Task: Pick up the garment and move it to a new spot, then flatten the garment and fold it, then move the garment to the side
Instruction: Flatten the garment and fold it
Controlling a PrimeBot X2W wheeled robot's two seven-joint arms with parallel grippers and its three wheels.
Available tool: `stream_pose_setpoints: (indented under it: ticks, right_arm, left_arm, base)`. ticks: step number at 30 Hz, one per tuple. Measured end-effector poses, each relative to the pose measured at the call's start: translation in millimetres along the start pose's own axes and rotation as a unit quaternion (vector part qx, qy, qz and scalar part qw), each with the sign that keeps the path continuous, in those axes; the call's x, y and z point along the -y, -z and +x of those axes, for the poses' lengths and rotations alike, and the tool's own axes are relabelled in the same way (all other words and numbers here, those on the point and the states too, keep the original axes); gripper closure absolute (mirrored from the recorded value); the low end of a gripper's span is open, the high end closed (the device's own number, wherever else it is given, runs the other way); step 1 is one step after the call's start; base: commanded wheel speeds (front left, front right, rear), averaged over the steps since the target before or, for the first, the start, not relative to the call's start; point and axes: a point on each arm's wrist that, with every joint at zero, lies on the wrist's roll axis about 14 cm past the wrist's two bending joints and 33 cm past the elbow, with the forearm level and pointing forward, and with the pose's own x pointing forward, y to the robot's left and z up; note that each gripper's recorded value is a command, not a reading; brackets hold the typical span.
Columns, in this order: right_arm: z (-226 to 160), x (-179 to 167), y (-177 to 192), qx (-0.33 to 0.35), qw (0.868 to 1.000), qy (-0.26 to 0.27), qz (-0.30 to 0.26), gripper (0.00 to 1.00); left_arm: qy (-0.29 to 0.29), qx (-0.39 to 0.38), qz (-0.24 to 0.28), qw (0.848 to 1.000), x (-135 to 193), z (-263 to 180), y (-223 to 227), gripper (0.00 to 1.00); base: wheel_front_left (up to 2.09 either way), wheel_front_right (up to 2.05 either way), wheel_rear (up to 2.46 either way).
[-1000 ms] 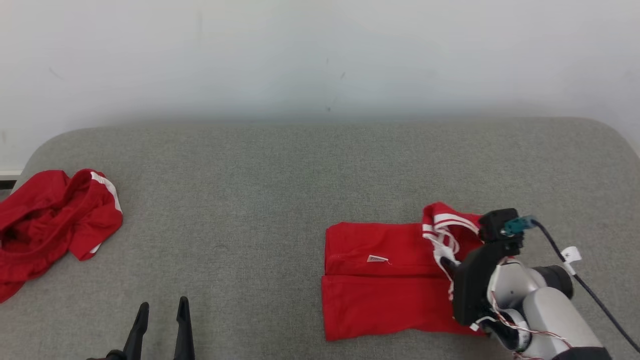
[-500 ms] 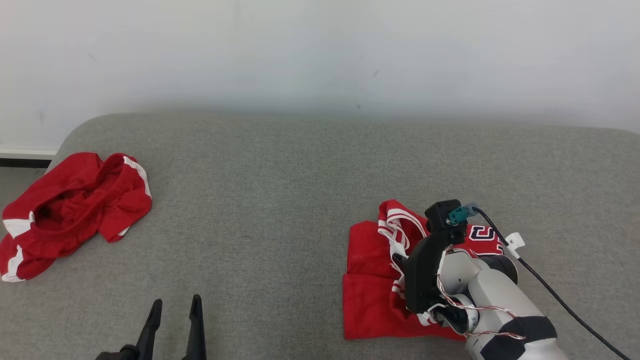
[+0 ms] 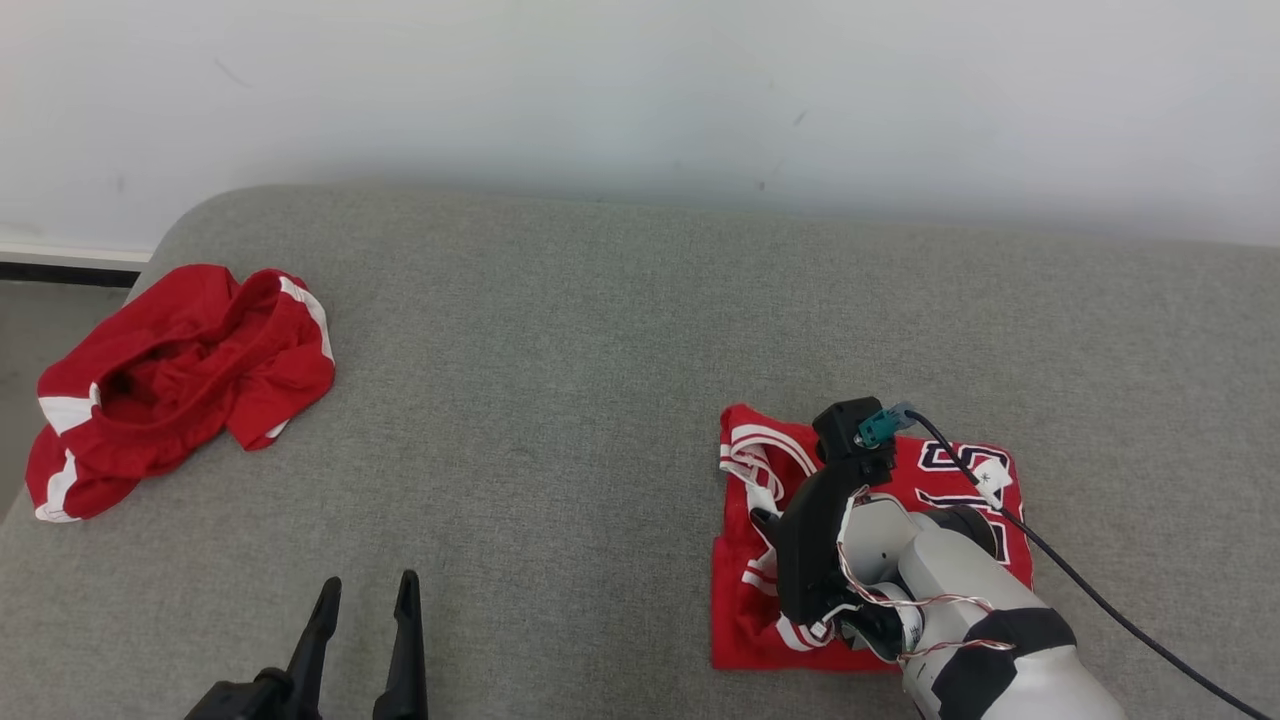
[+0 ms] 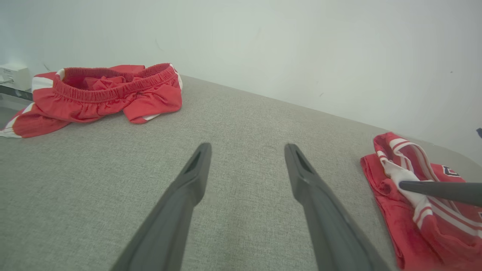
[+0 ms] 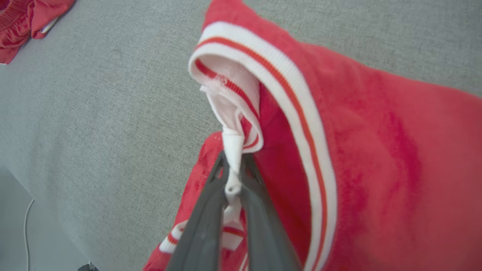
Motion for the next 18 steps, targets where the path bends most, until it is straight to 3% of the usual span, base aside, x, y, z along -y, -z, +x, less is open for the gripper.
stream_pose_setpoints:
  ticks: [1,3,4,5,12,18]
  right_arm:
    - [1.1,-0.7,-1.5,0.002,1.0,-0.002,-0.001,1.0]
    - [2.4,-3.7,-3.4,0.004,1.0,-0.007,-0.001,0.71]
    - [2.6,-7.0,-3.5,0.003,1.0,-0.013,0.001,0.42]
    - [2.5,-11.3,-3.9,0.004,1.0,-0.021,0.004,0.0]
    - [-8.2,-33.6,-34.4,0.066,0.995,-0.065,0.032,0.0]
    - [-42.7,-11.6,-95.6,0.221,0.974,-0.037,0.02,0.0]
  left_arm:
    - [0.0,0.001,0.0,1.0,0.0,1.1,-0.4,0.0]
    - [0.001,0.003,0.0,1.0,0.3,3.3,-1.9,0.0]
    - [0.001,0.003,0.0,1.0,0.1,3.5,-1.7,0.0]
    - [0.0,0.002,0.0,1.0,-0.3,3.6,-1.6,0.0]
    - [0.0,0.007,0.0,1.0,-0.7,5.9,-4.2,0.0]
    - [0.006,0.017,0.004,1.0,2.1,7.3,-10.2,0.0]
  base:
    - [0.0,0.0,0.0]
    - [0.0,0.0,0.0]
    - [0.0,0.0,0.0]
    - [0.0,0.0,0.0]
    - [0.0,0.0,0.0]
    - [0.0,0.0,0.0]
